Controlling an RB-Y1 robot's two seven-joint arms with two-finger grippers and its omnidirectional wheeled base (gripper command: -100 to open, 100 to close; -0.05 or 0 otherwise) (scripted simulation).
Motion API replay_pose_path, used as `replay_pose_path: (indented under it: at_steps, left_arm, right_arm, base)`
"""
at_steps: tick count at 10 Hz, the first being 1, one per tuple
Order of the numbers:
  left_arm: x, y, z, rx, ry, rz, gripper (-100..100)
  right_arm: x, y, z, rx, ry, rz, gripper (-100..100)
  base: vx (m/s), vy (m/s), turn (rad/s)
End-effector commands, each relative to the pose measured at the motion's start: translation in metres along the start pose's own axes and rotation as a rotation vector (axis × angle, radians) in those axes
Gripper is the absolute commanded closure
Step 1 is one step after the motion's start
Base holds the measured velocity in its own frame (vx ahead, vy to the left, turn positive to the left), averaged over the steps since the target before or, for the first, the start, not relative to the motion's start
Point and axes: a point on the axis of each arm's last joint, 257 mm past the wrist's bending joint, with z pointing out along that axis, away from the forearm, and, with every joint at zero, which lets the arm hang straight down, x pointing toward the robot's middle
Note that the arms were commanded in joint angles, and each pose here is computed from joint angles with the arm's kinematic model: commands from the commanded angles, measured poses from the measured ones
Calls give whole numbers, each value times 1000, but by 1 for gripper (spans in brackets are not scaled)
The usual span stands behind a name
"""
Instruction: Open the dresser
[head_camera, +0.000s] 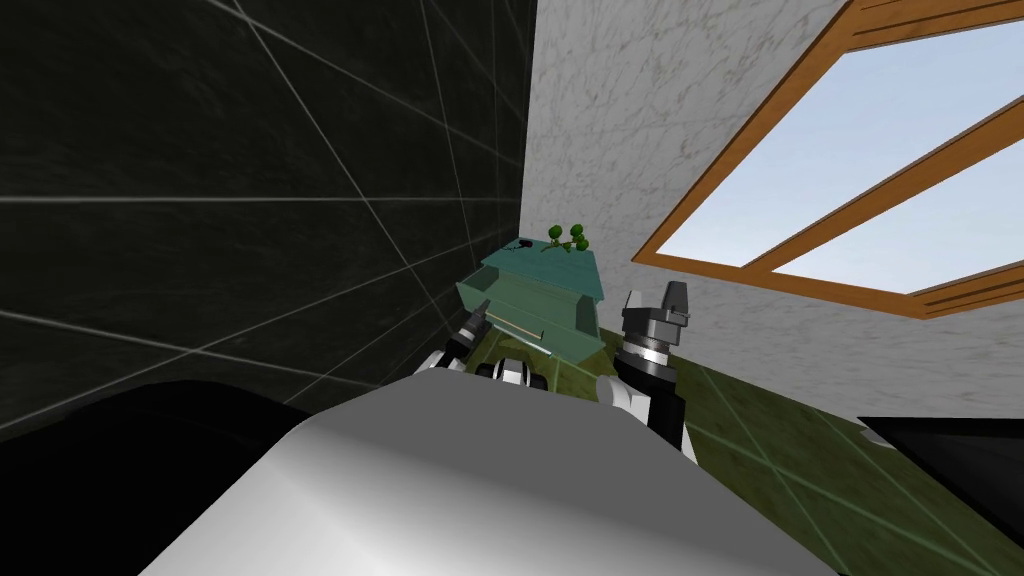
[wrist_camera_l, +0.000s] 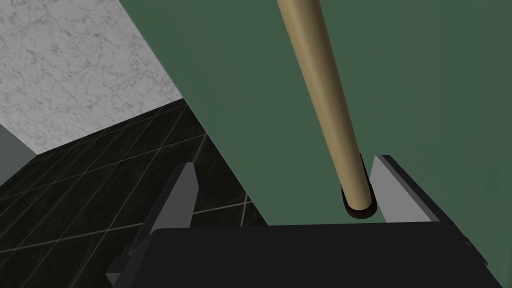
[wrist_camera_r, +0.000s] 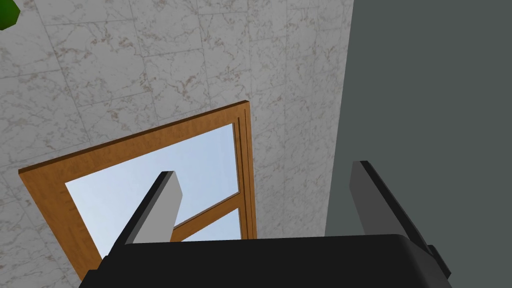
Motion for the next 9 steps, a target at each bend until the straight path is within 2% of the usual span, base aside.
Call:
replay_pose_path:
  at_steps: [1,2,3,4,9]
  left_arm:
    - [-4,-13,-1,-5,-1,-1,-100]
    - [-5,-15,0,-1,-2,-1,-100]
    - [-2,-5,-2,-21,3,-3,-100]
    - [-2,-4,-2,-25,3,-3,0]
    - [-1,0,-4,-36,5,-3,0]
  right_arm:
    - [0,0,0,0,0,0,0]
    - [0,0,0,0,0,0,0]
    - [0,0,0,0,0,0,0]
    - [0,0,0,0,0,0,0]
    - [0,0,0,0,0,0,0]
  base:
    - [6,-4,-9]
    - [7,-2,-1]
    - [7,0,-1]
    - [0,0,0]
    - [0,0,0]
